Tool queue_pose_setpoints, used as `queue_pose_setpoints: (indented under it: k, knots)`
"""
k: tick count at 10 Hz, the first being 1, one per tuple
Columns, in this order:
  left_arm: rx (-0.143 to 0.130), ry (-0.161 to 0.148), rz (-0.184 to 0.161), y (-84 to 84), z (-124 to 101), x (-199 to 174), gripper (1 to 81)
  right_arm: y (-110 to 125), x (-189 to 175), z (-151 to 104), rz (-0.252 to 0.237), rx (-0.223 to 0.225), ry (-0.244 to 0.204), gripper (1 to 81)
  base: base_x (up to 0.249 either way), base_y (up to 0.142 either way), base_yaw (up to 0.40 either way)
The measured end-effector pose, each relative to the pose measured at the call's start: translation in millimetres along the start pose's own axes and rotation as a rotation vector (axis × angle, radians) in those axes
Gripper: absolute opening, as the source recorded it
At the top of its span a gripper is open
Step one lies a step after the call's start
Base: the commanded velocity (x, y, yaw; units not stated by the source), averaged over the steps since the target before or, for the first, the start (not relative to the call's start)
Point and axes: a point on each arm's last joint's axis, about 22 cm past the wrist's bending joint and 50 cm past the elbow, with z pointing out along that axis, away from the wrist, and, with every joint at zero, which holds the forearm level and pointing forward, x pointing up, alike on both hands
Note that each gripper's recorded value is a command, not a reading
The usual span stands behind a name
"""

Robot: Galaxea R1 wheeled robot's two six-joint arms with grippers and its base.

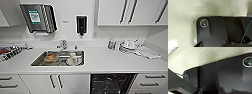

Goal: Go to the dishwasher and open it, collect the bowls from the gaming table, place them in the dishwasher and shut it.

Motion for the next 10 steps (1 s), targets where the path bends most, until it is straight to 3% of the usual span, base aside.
queue_pose_setpoints:
  k: [3, 5, 8, 10]
  knots:
    - [-0.023, -0.043, -0.015, 35.2, -11.2, -33.5, 81.1, -18.0, -29.7, -10.7, 0.015, -0.011, -0.03, 81.1, 0.0, 0.0, 0.0]
    - [-0.009, -0.074, -0.026, 32.3, -29.6, -56.0, 81.1, -20.6, -47.2, -24.3, 0.008, -0.018, -0.052, 81.1, 0.0, 0.0, 0.0]
    - [-0.037, -0.103, -0.043, 63.4, -42.5, -78.1, 81.1, -21.2, -70.4, -43.9, 0.006, -0.034, -0.084, 81.1, 0.0, 0.0, 0.0]
    - [-0.026, -0.119, -0.046, 63.0, -54.8, -91.6, 81.1, -29.4, -81.3, -52.1, 0.009, -0.03, -0.094, 81.1, 0.0, 0.0, 0.0]
